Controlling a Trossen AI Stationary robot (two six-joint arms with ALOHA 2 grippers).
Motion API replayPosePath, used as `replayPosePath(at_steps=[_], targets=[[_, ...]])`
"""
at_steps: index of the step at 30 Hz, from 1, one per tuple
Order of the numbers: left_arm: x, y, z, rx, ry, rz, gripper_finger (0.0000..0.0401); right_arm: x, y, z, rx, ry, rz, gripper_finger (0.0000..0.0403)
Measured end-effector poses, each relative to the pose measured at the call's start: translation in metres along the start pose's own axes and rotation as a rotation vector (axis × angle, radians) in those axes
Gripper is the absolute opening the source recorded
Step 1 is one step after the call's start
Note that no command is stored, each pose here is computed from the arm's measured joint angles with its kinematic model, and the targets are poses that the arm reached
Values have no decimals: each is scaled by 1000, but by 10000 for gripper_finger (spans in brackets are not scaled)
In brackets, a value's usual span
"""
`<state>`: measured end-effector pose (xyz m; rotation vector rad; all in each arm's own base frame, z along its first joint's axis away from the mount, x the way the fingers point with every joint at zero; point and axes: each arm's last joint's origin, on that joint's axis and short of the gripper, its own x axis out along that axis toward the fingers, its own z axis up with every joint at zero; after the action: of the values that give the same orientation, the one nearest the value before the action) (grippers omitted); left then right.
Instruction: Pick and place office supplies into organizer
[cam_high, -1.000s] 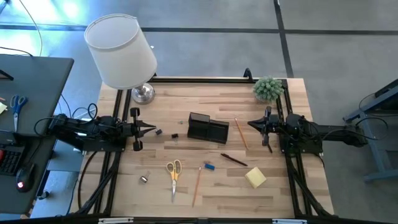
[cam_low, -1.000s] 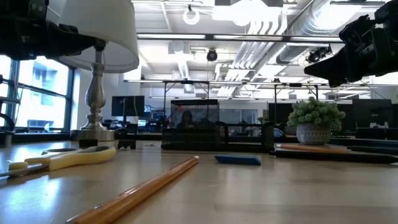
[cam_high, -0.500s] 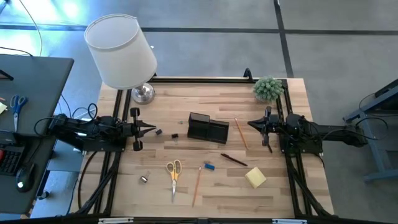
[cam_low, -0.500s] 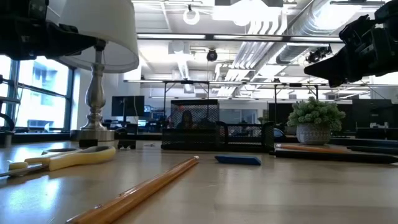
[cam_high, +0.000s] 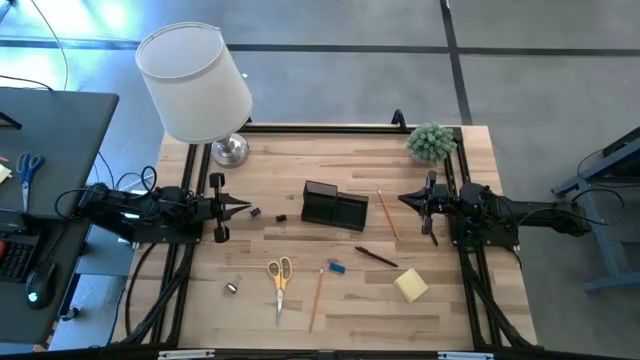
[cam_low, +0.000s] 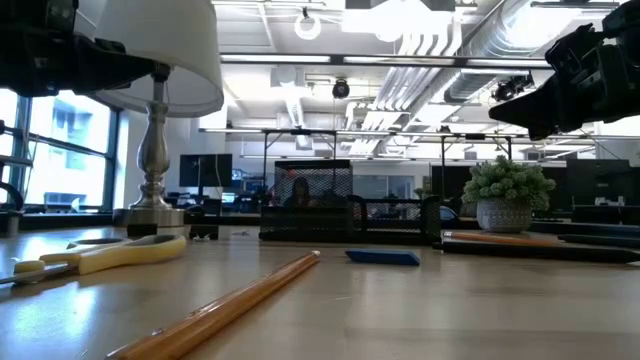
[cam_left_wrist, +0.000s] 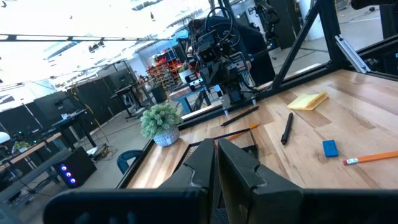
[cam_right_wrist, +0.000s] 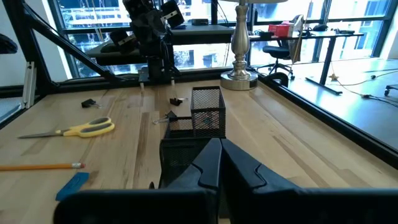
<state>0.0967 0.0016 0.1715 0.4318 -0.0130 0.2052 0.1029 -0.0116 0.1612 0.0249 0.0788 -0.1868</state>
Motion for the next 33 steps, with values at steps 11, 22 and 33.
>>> replayPosePath(at_steps=[11, 22, 33], targets=[[0, 2, 2, 21, -12, 33, 12, 0, 0, 0, 0, 0, 0, 0], [0, 2, 2, -37, -11, 32, 12, 0, 0, 0, 0, 0, 0, 0], [0, 1, 2, -148, -25, 0, 12, 0, 0, 0, -4, -1, -1, 0]])
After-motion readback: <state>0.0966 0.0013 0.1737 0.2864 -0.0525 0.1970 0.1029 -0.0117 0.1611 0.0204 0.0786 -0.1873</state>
